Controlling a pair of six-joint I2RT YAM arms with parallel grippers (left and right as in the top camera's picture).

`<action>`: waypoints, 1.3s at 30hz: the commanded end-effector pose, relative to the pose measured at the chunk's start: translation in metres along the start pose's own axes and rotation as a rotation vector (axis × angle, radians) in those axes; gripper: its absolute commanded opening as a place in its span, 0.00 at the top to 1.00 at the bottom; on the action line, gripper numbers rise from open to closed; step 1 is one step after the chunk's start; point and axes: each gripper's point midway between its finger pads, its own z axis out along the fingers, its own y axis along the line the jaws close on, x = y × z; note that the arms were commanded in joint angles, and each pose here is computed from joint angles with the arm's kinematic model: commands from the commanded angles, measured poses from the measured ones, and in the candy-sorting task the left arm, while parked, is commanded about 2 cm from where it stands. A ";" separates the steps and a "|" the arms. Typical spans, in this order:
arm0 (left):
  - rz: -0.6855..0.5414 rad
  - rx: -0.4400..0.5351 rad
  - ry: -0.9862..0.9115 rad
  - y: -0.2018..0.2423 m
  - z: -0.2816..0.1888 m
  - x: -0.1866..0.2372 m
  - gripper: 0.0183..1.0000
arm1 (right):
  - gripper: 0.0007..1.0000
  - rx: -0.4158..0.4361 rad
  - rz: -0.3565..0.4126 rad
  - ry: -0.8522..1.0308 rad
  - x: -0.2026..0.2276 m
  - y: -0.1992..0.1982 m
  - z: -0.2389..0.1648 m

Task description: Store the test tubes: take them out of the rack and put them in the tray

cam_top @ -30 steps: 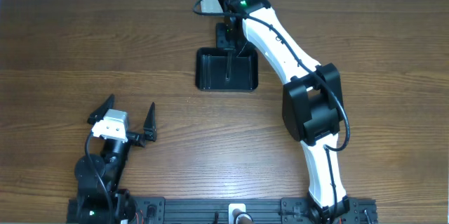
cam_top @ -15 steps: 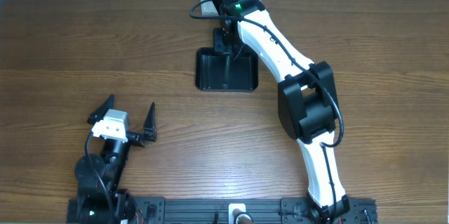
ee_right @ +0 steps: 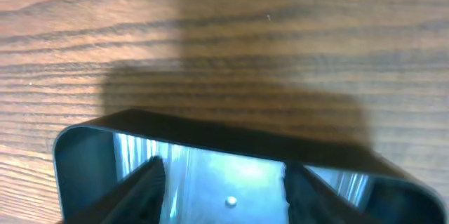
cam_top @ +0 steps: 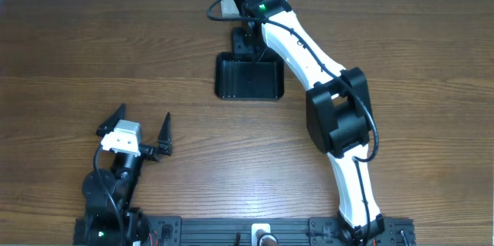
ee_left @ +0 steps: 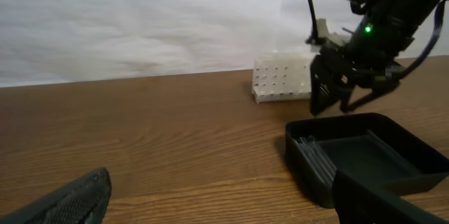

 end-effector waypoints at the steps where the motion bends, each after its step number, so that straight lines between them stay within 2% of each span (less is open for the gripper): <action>1: 0.010 0.004 0.002 0.000 0.000 0.002 0.00 | 0.32 -0.034 -0.135 -0.276 -0.060 -0.015 -0.090; 4: 0.010 0.004 0.002 0.000 0.000 0.002 0.00 | 0.29 -0.019 -0.173 -0.443 -0.091 -0.040 -0.147; 6: 0.010 0.004 0.002 0.000 0.000 0.002 0.00 | 0.23 0.019 -0.200 -0.531 -0.103 -0.061 -0.184; 11: 0.010 0.004 0.002 0.000 0.000 0.002 0.00 | 0.17 0.216 -0.109 -0.674 -0.106 -0.125 -0.265; 13: 0.010 0.004 0.002 0.000 0.000 0.002 0.00 | 0.05 0.248 -0.122 -0.698 -0.100 -0.137 -0.288; 18: 0.010 0.004 0.002 0.000 0.000 0.002 0.00 | 0.01 0.284 -0.100 -0.780 -0.086 -0.159 -0.321; 22: 0.010 0.004 0.002 0.000 0.000 0.002 0.00 | 0.01 0.312 -0.058 -0.895 -0.067 -0.179 -0.340; 27: 0.010 0.004 0.002 0.000 0.000 0.002 0.00 | 0.01 0.335 -0.004 -1.008 -0.026 -0.199 -0.344; 39: 0.010 0.004 0.002 0.000 0.000 0.002 0.00 | 0.01 0.370 0.009 -1.154 0.105 -0.206 -0.307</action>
